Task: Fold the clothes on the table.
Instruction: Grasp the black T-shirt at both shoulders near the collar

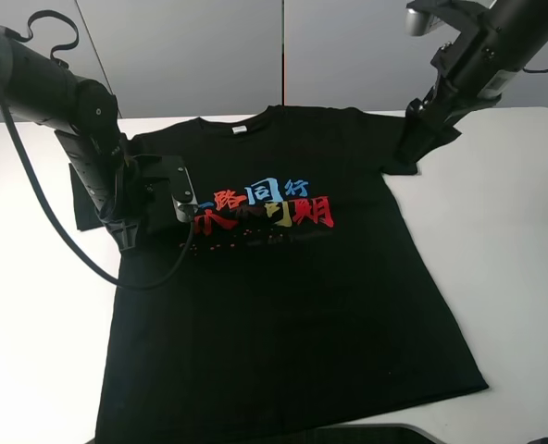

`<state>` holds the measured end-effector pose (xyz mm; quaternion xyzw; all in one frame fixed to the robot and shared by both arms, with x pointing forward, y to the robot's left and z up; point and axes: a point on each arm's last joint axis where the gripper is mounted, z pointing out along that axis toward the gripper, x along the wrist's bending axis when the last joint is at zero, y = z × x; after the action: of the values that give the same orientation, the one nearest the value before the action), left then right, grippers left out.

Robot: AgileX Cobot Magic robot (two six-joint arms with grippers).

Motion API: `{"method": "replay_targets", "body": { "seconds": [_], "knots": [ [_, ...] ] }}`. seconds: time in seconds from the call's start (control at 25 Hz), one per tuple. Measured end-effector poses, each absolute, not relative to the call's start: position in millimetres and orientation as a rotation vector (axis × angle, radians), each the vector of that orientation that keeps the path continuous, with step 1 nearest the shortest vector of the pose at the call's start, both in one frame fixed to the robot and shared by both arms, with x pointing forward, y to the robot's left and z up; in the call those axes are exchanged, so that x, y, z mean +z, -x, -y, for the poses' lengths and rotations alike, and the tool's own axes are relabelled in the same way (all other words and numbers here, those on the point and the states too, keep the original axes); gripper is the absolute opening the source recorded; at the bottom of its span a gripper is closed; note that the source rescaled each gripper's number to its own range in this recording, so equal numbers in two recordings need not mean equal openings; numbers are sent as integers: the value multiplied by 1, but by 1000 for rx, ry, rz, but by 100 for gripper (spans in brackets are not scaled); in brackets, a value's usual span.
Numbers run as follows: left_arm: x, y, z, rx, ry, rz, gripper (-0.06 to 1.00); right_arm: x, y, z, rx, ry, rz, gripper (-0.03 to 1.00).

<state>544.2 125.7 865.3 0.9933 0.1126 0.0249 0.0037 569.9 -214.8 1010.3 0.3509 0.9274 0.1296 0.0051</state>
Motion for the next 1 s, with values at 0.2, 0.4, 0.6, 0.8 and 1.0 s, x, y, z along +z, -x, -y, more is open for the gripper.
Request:
{"method": "replay_targets", "body": {
  "seconds": [0.2, 0.4, 0.6, 0.8, 1.0],
  "knots": [
    [865, -545, -125, 88, -3108, -352, 1, 994, -586, 207, 300, -917, -2925, 100],
    [865, -545, -125, 97, -3103, -351, 1, 981, -609, 194, 265, -867, -2970, 100],
    [865, -546, -125, 100, -3102, -351, 1, 956, -618, 186, 297, -712, -3086, 100],
    [865, -546, -125, 103, -3102, -344, 1, 931, -621, 182, 313, -598, -3167, 97],
    [865, -546, -125, 105, -3100, -344, 1, 911, -622, 172, 330, -479, -3203, 79]
  ]
}}
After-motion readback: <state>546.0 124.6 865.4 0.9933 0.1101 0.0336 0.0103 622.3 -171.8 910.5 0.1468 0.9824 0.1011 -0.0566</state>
